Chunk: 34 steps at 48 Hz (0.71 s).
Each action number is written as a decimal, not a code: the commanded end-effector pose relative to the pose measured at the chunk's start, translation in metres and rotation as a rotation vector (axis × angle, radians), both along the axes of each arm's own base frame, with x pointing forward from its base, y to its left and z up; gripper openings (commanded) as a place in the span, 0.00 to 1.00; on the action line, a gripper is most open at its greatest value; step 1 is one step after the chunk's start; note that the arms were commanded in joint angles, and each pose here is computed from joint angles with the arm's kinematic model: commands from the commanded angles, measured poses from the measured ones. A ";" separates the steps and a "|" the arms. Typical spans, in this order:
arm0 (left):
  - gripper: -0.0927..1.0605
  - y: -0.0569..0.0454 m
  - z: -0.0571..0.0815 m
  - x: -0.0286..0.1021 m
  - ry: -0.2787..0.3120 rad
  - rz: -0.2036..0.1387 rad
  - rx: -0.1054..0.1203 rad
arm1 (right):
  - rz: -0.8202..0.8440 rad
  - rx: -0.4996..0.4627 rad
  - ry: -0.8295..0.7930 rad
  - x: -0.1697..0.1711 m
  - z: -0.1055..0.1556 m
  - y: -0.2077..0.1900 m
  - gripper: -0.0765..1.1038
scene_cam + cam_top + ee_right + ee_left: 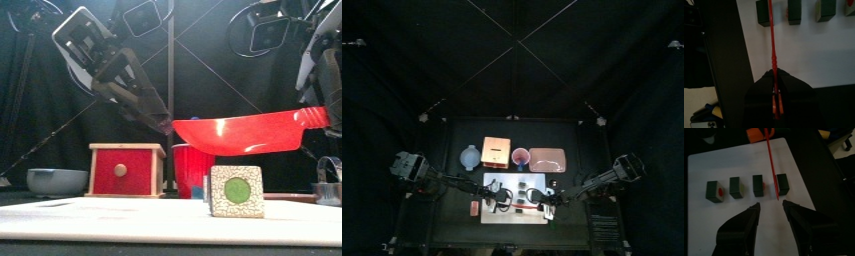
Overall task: Place sushi on board then cut the sushi with the knife then place the pieces on the plate
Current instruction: Cut the sushi into 4 pieces
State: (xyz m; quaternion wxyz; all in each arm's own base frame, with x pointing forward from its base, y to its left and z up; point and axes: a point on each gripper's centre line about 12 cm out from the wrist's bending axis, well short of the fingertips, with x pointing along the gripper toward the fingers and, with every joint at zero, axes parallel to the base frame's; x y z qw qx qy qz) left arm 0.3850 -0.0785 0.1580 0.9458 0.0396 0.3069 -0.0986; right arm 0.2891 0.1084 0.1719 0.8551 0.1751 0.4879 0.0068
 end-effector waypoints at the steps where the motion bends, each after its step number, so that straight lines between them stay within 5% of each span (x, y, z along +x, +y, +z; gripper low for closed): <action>1: 0.81 0.011 0.023 -0.001 -0.067 0.012 0.008 | -0.005 0.025 -0.064 -0.008 0.024 -0.005 0.29; 11: 0.81 0.032 0.040 -0.012 -0.163 0.030 0.030 | -0.049 0.064 -0.065 -0.042 0.039 -0.021 0.29; 24: 0.81 0.054 0.039 -0.015 -0.278 0.083 0.014 | -0.121 0.106 0.047 -0.089 0.032 -0.041 0.29; 34: 0.81 0.065 0.028 -0.012 -0.264 0.112 0.019 | -0.171 0.111 0.129 -0.109 0.019 -0.053 0.30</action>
